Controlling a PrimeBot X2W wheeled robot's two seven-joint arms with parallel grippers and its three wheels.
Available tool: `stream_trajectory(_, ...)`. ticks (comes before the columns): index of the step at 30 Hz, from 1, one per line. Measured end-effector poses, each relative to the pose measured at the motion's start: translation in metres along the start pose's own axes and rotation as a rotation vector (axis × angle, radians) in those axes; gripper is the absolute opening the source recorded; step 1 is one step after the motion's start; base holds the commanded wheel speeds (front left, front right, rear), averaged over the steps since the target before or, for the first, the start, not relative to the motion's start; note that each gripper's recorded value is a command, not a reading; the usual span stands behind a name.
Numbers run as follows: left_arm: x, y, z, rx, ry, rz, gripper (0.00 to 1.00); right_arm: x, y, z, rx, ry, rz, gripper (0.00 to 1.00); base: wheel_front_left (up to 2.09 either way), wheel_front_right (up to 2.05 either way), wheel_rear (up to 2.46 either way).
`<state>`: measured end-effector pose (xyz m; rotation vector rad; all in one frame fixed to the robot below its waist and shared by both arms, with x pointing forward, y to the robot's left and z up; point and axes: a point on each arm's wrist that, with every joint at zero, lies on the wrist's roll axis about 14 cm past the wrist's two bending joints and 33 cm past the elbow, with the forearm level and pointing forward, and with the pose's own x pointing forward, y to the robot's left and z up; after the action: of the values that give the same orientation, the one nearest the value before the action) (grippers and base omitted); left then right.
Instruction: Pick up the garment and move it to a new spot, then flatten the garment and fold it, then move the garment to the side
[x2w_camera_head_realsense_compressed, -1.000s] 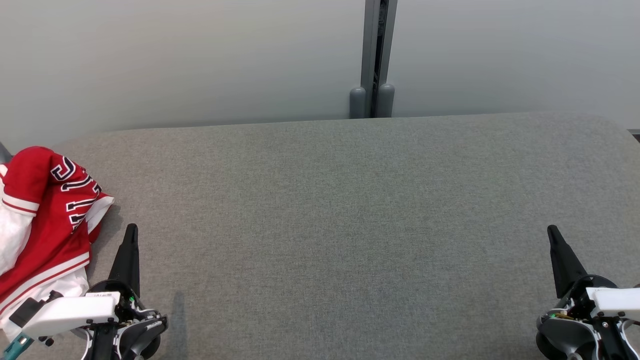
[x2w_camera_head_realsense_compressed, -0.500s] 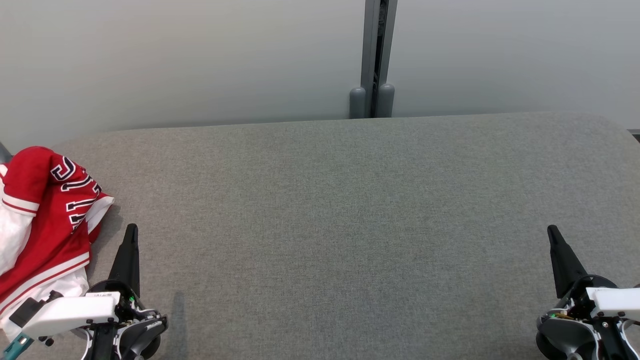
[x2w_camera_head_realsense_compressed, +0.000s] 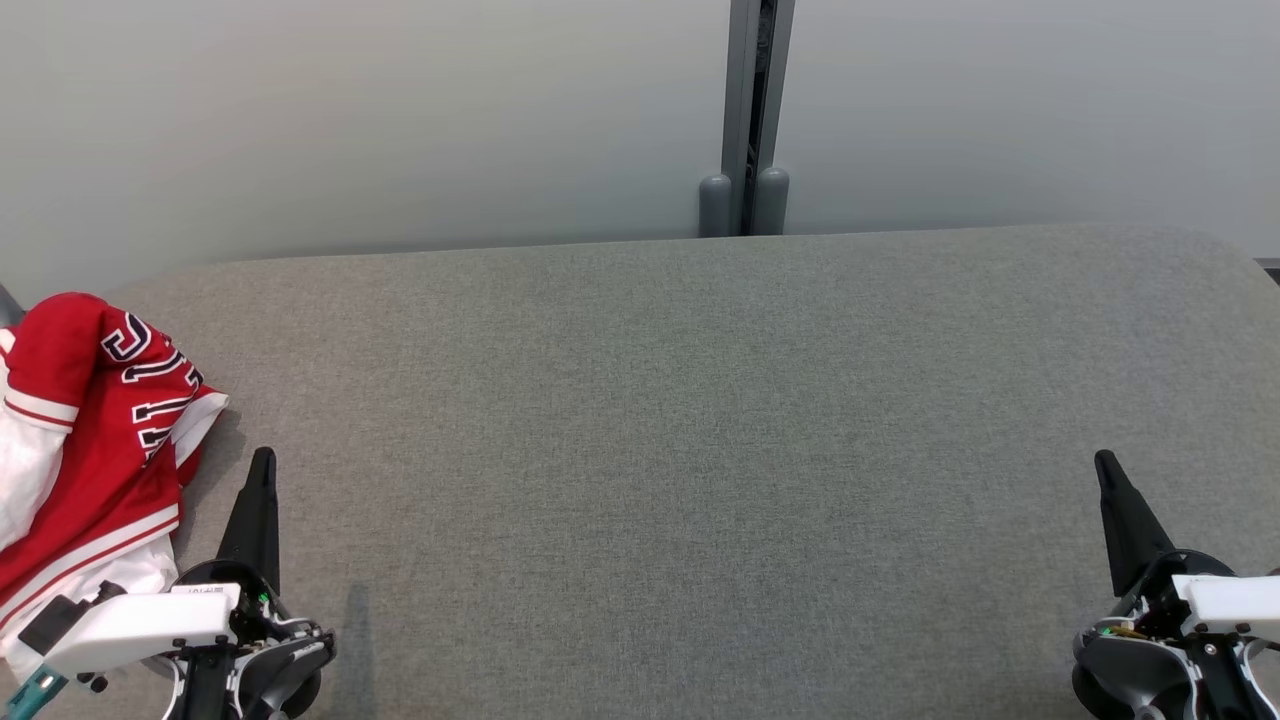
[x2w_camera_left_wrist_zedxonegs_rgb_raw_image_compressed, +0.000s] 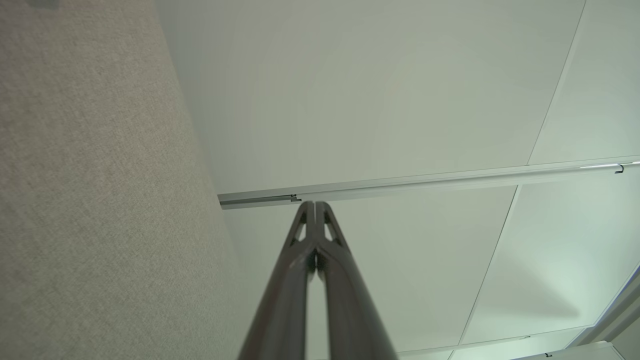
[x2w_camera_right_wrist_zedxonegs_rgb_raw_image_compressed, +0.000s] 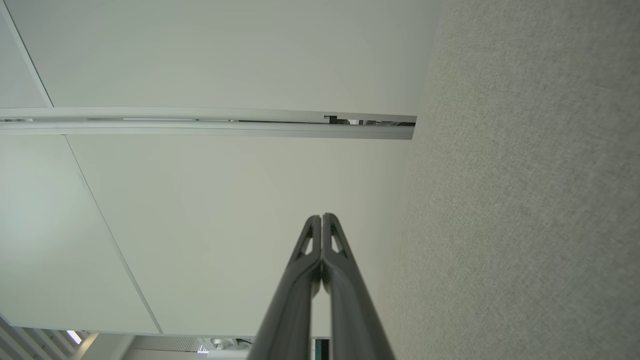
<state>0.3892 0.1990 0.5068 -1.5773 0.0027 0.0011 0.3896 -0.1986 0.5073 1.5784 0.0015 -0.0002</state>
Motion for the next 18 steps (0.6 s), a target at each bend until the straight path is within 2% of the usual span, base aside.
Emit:
stream_trajectory(1, 0.0, 0.0, 0.0, 0.0, 0.0, 0.0, 0.0, 0.0, 0.0, 0.0, 0.0, 0.0, 0.0, 0.0, 0.0, 0.0, 0.0)
stream_trajectory(2, -0.001, 0.003, -0.001, -0.002, 0.0, 0.008, 1.0, -0.001, -0.002, -0.001, 0.003, 0.0, -0.007, 1.0, 0.0, 0.0, 0.0)
stream_trajectory(9, -0.011, 0.027, -0.004, -0.014, -0.008, 0.081, 1.0, -0.01, -0.023, -0.005, 0.013, -0.004, -0.068, 1.0, 0.0, 0.0, 0.0)
stream_trajectory(18, -0.009, 0.031, -0.005, 0.083, -0.02, 0.097, 1.0, -0.006, -0.022, -0.005, -0.1, -0.007, -0.071, 1.0, 0.0, 0.0, 0.0)
